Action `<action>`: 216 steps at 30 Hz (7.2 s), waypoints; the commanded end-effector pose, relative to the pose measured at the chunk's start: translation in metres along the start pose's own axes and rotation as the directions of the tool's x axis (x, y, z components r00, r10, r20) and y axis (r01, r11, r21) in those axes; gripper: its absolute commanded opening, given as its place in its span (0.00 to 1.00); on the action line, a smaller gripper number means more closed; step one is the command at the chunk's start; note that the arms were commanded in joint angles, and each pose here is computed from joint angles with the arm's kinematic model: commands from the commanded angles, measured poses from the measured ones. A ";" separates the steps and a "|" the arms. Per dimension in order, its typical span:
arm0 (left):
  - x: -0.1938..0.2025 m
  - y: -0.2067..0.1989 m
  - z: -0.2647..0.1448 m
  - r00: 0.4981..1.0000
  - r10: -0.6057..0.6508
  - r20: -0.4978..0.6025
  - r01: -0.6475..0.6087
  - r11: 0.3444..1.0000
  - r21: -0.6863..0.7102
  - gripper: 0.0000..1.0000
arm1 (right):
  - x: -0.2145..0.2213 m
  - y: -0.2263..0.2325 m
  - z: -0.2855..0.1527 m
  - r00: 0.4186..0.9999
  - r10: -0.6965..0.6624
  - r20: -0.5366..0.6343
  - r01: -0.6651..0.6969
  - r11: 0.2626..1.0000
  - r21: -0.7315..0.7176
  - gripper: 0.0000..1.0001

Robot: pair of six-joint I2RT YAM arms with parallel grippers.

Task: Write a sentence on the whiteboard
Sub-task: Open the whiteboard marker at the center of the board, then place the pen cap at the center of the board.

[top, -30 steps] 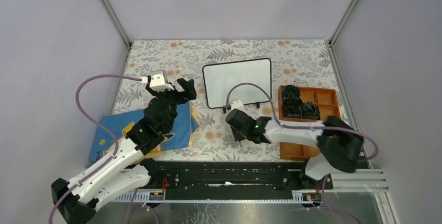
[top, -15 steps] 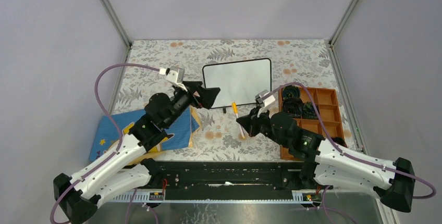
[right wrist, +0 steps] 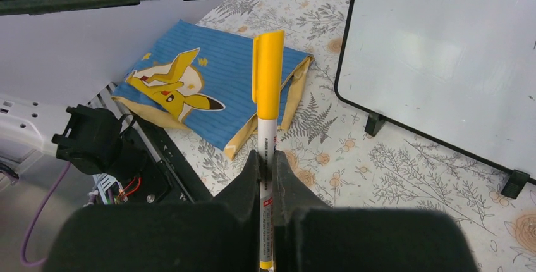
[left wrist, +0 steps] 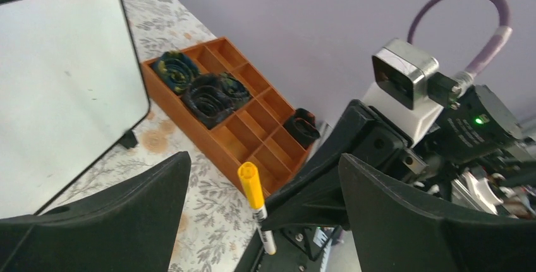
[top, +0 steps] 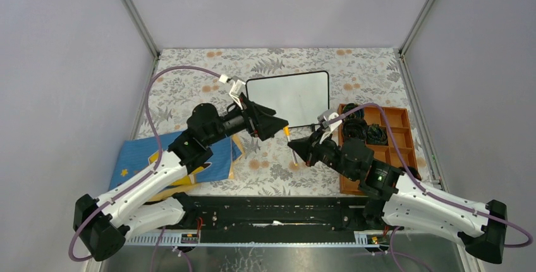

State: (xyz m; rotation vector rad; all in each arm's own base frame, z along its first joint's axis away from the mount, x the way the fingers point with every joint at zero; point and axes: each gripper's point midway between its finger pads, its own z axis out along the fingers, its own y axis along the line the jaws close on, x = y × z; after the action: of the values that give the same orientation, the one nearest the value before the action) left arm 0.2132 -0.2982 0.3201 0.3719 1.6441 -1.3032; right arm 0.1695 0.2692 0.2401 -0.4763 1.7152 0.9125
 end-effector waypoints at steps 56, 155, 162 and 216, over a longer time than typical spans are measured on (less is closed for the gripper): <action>-0.028 -0.077 -0.041 0.992 -0.118 0.051 0.091 0.926 0.366 0.00 | -0.086 0.092 -0.013 0.963 0.247 0.107 -0.186 0.897 -0.400 0.68; 0.199 0.166 -0.065 0.776 -0.339 -0.531 -0.176 0.694 -0.699 0.00 | 0.000 -0.081 -0.050 0.995 0.096 0.029 -0.098 0.886 0.453 0.00; 0.224 0.173 -0.056 0.735 -0.355 -0.577 -0.211 0.689 -0.694 0.00 | 0.003 -0.082 -0.052 0.994 0.107 0.030 -0.109 0.885 0.452 0.00; 0.196 0.160 -0.040 0.795 -0.323 -0.514 -0.168 0.697 -0.697 0.54 | 0.002 -0.079 -0.052 0.992 0.121 0.029 -0.121 0.889 0.442 0.00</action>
State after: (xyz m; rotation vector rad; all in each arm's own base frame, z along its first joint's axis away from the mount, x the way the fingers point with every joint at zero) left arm 0.1993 -0.2509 0.0301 0.2695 2.7097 -0.4043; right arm 0.1879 0.1815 0.2061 -0.1017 1.9276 0.5666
